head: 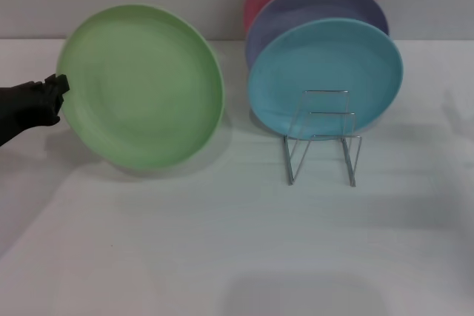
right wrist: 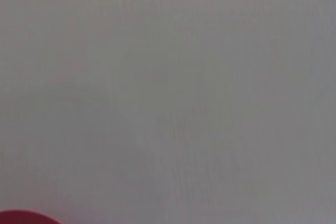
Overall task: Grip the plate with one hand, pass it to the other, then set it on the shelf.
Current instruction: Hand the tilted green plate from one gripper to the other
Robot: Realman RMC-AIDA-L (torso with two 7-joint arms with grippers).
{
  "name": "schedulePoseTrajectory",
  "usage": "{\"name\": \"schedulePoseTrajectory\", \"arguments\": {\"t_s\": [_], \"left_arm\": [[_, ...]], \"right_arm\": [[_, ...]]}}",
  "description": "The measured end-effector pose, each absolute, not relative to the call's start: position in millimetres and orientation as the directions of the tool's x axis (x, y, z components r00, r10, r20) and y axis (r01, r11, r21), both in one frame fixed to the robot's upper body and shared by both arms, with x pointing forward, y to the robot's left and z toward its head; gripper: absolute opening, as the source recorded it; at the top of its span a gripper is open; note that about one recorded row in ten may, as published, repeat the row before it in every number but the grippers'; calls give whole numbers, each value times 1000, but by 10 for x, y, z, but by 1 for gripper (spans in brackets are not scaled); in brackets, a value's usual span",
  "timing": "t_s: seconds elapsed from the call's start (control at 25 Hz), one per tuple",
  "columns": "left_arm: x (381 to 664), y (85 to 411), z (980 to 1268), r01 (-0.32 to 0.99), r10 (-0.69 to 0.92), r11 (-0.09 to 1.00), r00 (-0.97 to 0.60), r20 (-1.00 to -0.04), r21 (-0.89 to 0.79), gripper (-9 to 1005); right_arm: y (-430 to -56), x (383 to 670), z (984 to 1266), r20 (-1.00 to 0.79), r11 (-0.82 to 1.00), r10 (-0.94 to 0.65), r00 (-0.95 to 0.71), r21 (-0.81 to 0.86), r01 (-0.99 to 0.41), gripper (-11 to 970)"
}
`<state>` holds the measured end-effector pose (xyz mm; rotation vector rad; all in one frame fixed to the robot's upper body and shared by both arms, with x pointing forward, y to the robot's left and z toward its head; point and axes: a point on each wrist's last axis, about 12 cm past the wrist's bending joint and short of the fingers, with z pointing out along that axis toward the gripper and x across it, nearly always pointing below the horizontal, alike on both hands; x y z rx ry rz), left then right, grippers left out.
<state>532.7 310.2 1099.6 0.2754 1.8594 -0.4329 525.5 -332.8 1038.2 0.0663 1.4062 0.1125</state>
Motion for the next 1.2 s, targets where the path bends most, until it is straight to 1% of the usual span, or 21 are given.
{"name": "schedulePoseTrajectory", "arguments": {"t_s": [0.08, 0.28, 0.4, 0.48, 0.56, 0.84, 1.0, 1.2], "left_arm": [[5282, 3135, 10905, 396, -38, 906, -276, -960, -150, 31], [5213, 3160, 10810, 404, -76, 902, -201, -977, -154, 30], [5212, 3163, 10803, 404, -86, 901, -186, -979, -156, 30], [5246, 3163, 10746, 386, -104, 910, -138, -985, -150, 30], [5258, 3158, 10736, 381, -105, 913, -127, -986, -147, 30], [5274, 3143, 10672, 337, -79, 937, -34, -996, -86, 31], [5260, 3141, 10636, 312, -55, 949, -9, -998, -55, 31], [5219, 3113, 10585, 317, -26, 948, -5, -1000, -27, 31]], "right_arm": [[-3333, 5260, 10378, -981, 993, 115, 155, 111, -37, 779], [-3340, 5281, 10375, -983, 994, 110, 145, 106, -32, 779], [-3343, 5289, 10375, -984, 994, 108, 141, 105, -30, 779], [-3346, 5297, 10378, -984, 994, 107, 141, 104, -30, 778], [-3347, 5299, 10380, -984, 994, 107, 142, 104, -29, 778], [-3351, 5309, 10385, -984, 994, 108, 143, 106, -24, 780], [-3347, 5319, 10384, -984, 994, 108, 139, 106, -23, 780], [-3354, 5303, 10374, -985, 994, 105, 136, 103, -21, 780]]}}
